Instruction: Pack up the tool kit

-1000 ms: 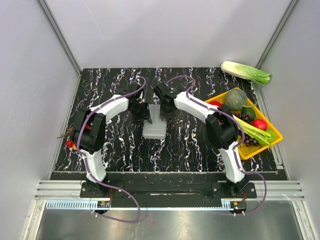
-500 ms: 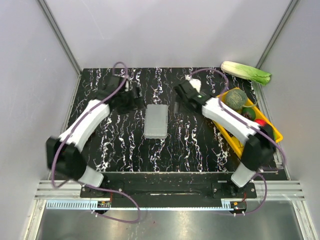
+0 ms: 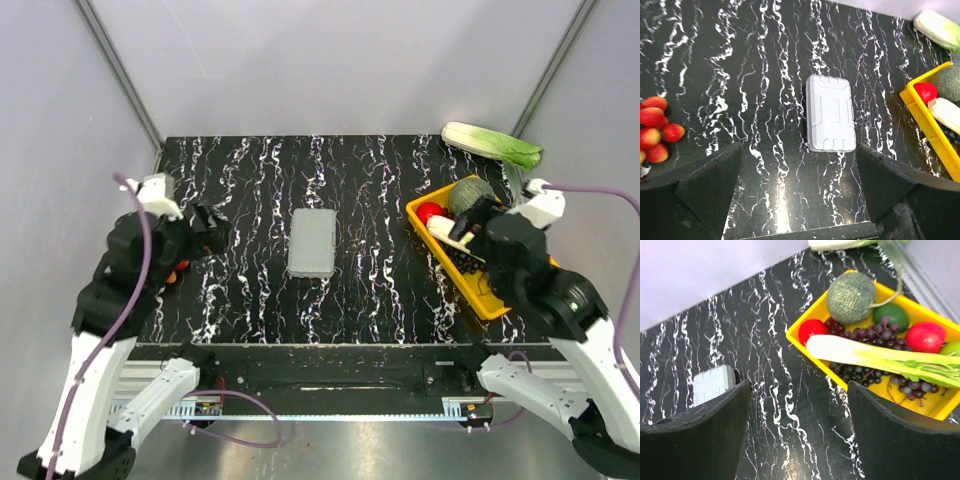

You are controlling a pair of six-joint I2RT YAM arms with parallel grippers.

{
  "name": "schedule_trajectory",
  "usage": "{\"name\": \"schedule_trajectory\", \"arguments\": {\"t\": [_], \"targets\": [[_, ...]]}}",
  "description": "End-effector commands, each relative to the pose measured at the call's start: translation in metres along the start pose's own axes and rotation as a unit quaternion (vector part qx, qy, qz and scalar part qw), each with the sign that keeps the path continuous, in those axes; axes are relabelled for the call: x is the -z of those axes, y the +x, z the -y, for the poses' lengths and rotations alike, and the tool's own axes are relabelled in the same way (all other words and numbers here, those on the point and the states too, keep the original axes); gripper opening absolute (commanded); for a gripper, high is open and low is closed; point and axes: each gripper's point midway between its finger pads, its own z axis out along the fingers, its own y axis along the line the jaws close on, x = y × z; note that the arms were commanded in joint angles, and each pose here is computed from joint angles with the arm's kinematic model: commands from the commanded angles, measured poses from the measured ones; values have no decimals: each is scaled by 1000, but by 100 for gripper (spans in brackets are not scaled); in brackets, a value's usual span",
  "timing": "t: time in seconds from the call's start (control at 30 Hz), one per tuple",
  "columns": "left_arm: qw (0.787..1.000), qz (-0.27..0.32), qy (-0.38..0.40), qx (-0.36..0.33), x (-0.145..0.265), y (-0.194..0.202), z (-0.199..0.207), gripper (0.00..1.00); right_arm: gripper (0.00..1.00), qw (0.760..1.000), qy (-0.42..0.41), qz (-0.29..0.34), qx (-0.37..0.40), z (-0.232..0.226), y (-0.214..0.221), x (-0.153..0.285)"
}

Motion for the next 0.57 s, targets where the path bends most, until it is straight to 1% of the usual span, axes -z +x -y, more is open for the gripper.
{"name": "schedule_trajectory", "arguments": {"t": [0.0, 0.07, 0.17, 0.4, 0.47, 0.53], "targets": [[998, 49, -41, -24, 33, -18, -21, 99, 82, 997, 45, 60, -9, 36, -34, 23], [996, 60, -62, -23, 42, -19, -30, 99, 82, 995, 53, 77, -18, 48, -43, 32], [994, 62, -84, -29, 43, -19, -38, 99, 81, 994, 57, 92, -31, 58, -50, 41], [995, 45, -93, -11, 39, -20, -37, 99, 81, 996, 44, 79, -27, 54, -45, 41], [992, 37, -117, -5, 35, -18, -43, 99, 81, 996, 42, 76, -29, 53, -43, 40], [992, 22, -123, -3, 30, -15, -43, 99, 81, 996, 40, 71, -32, 51, -38, 38]]}}
